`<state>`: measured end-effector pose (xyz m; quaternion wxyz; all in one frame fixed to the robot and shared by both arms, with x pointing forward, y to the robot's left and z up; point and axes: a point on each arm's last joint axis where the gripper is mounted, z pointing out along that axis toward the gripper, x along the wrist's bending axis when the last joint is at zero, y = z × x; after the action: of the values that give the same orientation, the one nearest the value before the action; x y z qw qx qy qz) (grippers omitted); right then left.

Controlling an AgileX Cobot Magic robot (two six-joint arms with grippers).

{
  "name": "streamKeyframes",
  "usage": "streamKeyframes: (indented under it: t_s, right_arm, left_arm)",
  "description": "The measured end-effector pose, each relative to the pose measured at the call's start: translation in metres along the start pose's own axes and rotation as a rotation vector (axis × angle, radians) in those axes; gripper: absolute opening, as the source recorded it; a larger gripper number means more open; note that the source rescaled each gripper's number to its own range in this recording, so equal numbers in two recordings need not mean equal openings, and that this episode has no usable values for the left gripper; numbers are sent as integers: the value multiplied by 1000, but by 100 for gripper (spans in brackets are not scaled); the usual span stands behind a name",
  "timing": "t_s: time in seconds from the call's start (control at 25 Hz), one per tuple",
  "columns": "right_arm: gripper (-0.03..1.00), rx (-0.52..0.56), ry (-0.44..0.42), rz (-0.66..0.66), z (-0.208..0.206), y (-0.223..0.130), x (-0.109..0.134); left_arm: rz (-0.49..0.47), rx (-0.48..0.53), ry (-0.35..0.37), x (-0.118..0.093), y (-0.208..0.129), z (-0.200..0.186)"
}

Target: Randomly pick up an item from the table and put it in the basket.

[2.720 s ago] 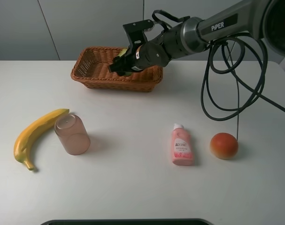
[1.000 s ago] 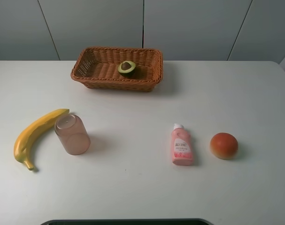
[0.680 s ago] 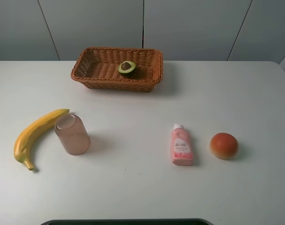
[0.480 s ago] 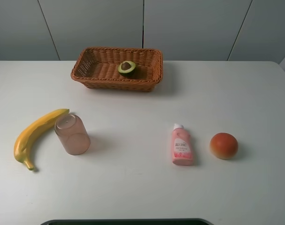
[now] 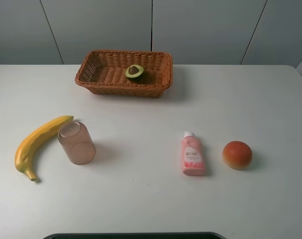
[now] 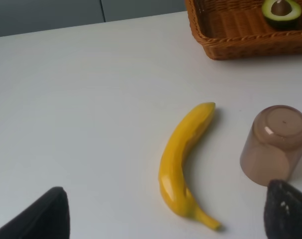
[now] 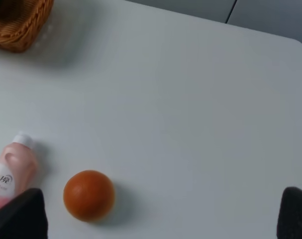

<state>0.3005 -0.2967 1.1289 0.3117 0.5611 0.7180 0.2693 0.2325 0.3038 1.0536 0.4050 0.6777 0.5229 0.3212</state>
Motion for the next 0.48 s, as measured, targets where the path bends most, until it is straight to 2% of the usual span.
streamKeyframes:
  t_s: [0.28,0.48]
  right_arm:
    - [99,-74,103,53,3,-52,14]
    - [100,-168,128,73,1,-81,19]
  left_arm:
    - [0,0,0,0,0,0]
    - [0,0,0,0,0,0]
